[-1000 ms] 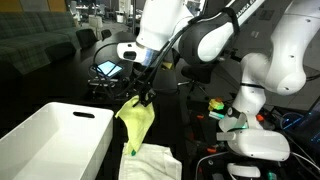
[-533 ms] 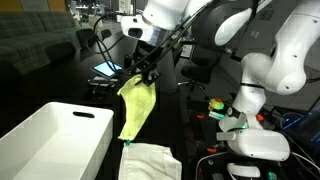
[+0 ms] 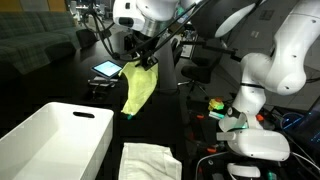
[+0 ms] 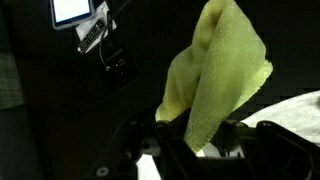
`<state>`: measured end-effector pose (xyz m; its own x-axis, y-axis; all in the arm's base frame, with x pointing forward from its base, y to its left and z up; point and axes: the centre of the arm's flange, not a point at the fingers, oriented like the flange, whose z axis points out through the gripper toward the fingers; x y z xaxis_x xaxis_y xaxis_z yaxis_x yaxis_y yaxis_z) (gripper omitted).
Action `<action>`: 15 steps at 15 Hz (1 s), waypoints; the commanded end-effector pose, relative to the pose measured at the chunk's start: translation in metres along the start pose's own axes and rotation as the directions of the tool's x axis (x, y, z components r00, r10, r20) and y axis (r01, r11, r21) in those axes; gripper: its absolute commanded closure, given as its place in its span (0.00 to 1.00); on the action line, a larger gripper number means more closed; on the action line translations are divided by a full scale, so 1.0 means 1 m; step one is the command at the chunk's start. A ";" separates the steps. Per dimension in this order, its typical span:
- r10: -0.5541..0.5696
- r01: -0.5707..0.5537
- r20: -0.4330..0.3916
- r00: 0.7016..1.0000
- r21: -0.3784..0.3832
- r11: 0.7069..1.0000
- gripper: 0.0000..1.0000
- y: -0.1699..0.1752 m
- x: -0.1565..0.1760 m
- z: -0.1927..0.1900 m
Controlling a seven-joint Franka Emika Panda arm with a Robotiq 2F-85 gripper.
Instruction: Put the yellow and white cloths in the storage box and put the marker in the mug cup
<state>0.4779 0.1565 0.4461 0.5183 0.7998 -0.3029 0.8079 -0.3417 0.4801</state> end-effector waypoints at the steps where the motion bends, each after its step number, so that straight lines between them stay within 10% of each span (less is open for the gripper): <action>1: -0.012 0.011 -0.046 0.999 -0.031 0.999 0.97 0.007 0.023 -0.012; 8: 0.098 -0.105 0.316 0.944 0.003 0.994 0.97 0.033 0.033 0.048; 15: 0.157 -0.171 0.651 0.742 -0.043 0.984 0.97 0.052 0.018 0.142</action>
<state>0.5407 0.0955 0.3650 0.6892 0.3523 -0.6331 0.7161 -0.4645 0.5211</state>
